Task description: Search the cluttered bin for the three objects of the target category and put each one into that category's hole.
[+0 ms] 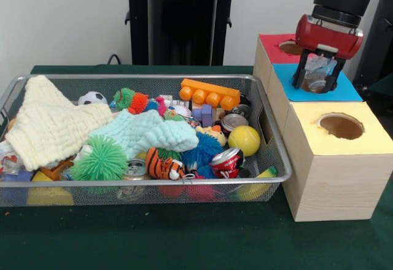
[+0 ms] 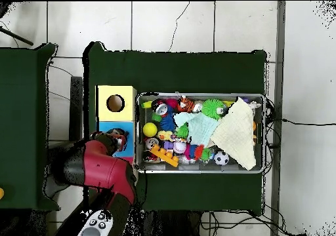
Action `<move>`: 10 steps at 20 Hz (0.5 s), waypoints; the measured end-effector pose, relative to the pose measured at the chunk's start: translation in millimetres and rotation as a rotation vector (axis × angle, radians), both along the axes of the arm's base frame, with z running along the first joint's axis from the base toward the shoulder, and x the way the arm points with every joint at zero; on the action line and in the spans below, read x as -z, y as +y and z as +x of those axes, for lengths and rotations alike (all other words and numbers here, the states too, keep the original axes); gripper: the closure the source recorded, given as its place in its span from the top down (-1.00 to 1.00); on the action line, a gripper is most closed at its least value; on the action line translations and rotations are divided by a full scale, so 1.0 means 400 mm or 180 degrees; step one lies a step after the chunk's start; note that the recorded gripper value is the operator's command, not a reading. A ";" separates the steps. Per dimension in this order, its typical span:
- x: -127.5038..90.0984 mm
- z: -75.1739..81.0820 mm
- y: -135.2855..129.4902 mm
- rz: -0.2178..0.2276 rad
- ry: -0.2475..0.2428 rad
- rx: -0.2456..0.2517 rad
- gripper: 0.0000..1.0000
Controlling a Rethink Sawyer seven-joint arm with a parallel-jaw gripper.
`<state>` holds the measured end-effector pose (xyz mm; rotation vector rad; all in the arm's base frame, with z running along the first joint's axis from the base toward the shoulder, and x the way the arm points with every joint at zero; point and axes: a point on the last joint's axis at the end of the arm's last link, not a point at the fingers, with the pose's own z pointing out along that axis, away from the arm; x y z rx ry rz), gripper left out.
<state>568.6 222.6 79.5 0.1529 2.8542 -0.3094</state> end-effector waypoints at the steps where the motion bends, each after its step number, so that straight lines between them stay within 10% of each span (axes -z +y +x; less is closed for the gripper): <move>1: -0.001 -0.001 0.002 0.0002 0.0004 -0.0002 1.00; 10: -0.026 -0.003 0.011 0.0048 0.0035 0.0007 1.00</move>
